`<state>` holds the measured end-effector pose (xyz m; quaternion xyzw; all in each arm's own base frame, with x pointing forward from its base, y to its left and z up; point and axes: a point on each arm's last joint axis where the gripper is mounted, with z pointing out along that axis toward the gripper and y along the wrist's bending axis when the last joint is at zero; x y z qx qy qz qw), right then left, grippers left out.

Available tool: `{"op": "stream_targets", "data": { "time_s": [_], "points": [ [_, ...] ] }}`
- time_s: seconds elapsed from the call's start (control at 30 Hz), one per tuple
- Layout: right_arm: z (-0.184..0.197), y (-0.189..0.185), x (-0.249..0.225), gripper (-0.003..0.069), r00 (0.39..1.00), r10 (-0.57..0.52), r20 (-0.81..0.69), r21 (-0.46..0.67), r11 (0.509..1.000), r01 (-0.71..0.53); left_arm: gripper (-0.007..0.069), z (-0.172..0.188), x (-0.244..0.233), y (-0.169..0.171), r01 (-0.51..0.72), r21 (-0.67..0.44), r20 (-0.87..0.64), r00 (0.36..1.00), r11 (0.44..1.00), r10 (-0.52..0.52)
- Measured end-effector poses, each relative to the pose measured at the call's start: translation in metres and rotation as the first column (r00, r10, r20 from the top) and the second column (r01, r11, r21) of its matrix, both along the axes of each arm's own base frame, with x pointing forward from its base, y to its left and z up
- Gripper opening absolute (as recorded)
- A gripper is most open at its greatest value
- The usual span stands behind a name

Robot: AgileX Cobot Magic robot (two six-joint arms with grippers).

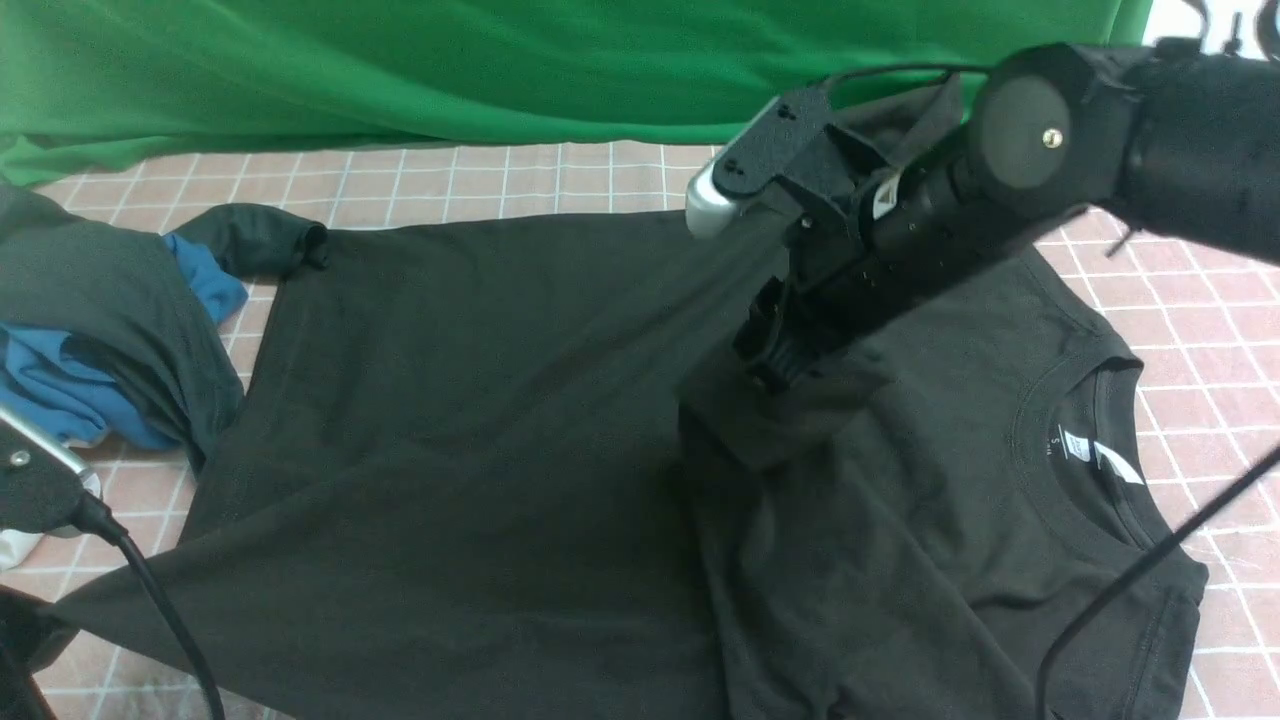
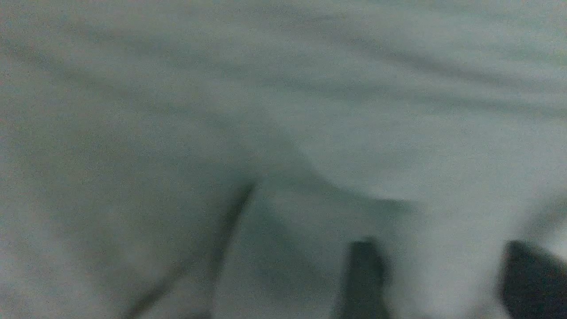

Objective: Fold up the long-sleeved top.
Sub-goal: Use the right arm to drag and place the cuff at thecentered position on the left edge of the fabric

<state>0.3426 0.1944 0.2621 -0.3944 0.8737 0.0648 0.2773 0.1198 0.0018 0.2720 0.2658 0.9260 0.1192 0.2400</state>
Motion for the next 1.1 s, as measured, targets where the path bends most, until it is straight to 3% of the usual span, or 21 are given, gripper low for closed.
{"op": "stream_targets", "data": {
  "time_s": [0.13,0.3,0.5,0.57,0.7,0.9,1.1],
  "points": [
    [0.020,-0.013,0.004,0.0527,0.991,-0.125,0.041,-0.060,0.990,0.127,0.0050,0.000,0.000,-0.001,-0.001,-0.009,-0.002,1.000,1.000,0.001],
    [0.032,-0.029,-0.020,0.0441,0.979,-0.201,-0.030,-0.098,0.975,0.197,0.0050,0.000,0.000,-0.001,-0.001,-0.010,-0.004,1.000,1.000,0.001],
    [-0.021,-0.032,-0.059,0.0415,0.931,-0.191,-0.311,-0.093,0.981,0.170,0.0050,0.000,0.000,-0.001,-0.002,-0.014,-0.004,1.000,1.000,0.002],
    [-0.035,-0.033,-0.061,0.0415,0.929,-0.176,-0.326,-0.110,0.983,0.148,0.0050,0.000,0.000,-0.001,-0.003,-0.014,-0.004,1.000,1.000,0.003],
    [-0.059,-0.035,-0.052,0.0425,0.960,-0.122,-0.253,-0.158,0.984,0.084,0.0050,0.000,0.000,-0.001,-0.003,-0.021,-0.005,1.000,1.000,0.003],
    [-0.057,-0.034,-0.039,0.0571,0.994,0.086,-0.070,-0.219,0.971,-0.100,0.0050,-0.001,0.000,-0.002,-0.004,-0.032,-0.006,1.000,0.999,0.004],
    [-0.073,-0.029,-0.030,0.0546,0.947,0.320,-0.026,-0.315,0.897,-0.311,0.0050,0.000,0.000,-0.003,-0.004,-0.036,-0.005,1.000,0.999,0.004]
  ]
}}
